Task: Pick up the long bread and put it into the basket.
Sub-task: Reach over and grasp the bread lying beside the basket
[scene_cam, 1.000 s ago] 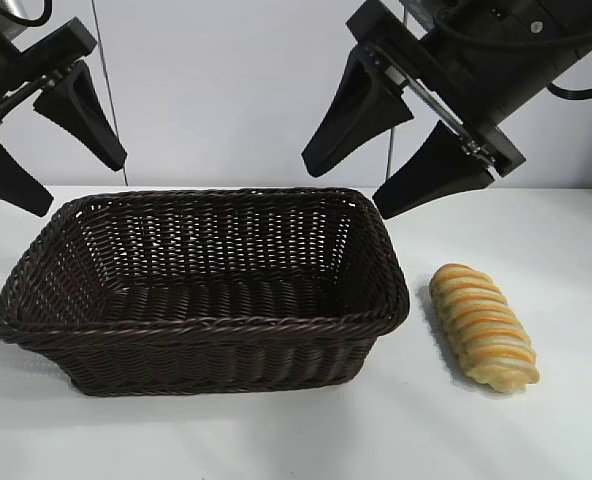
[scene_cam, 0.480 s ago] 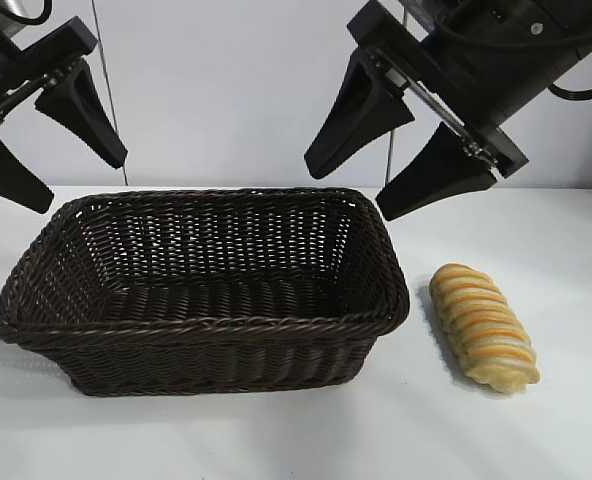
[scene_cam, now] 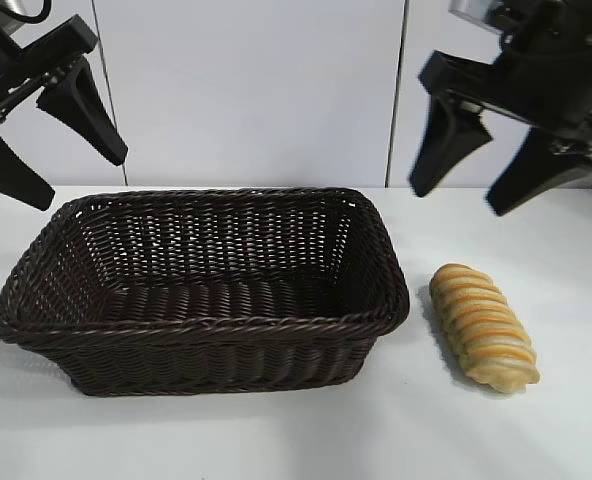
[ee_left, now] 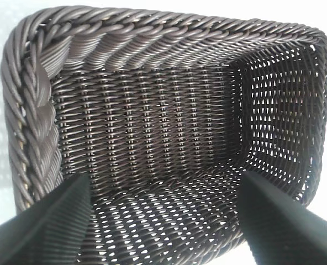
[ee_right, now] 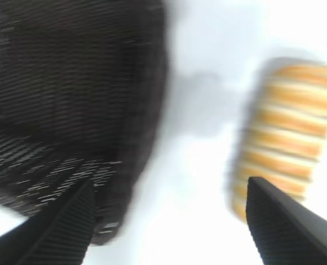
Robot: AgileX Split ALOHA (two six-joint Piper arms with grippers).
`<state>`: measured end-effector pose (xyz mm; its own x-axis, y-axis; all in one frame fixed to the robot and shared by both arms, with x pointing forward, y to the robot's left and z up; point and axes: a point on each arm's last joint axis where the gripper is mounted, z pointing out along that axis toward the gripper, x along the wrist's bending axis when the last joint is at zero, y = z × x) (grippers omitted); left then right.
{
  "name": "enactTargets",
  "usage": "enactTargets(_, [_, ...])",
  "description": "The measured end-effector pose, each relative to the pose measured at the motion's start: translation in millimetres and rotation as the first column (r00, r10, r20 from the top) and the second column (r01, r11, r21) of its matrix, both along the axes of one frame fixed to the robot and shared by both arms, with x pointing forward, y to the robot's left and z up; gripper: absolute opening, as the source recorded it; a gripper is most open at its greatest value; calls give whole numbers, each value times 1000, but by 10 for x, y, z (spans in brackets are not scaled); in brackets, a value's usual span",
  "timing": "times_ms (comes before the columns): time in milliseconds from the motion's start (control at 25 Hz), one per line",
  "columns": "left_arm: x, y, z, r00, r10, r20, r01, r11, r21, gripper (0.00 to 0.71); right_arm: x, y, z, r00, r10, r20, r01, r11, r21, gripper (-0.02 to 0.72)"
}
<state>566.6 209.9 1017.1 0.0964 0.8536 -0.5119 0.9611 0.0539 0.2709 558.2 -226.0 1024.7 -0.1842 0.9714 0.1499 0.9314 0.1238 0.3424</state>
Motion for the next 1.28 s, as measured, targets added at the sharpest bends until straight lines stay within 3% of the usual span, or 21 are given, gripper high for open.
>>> enactTargets(280, [0,0,0,1000,0,0,0,1000,0,539,84,-5,-173,999,-27,-41,26,999,-23,548])
enactTargets(1080, [0,0,0,1000,-1,0,1,1000,0,539,391,26,-1217,978,-76,-196,61,995,-79,547])
enactTargets(1200, [0,0,0,1000,-1,0,1,1000,0,539,401,29,-1233,978,-79,-193,65,995,-76,465])
enactTargets(1280, [0,0,0,1000,-1,0,1,1000,0,539,402,29,-1232,978,-84,-193,70,995,-75,340])
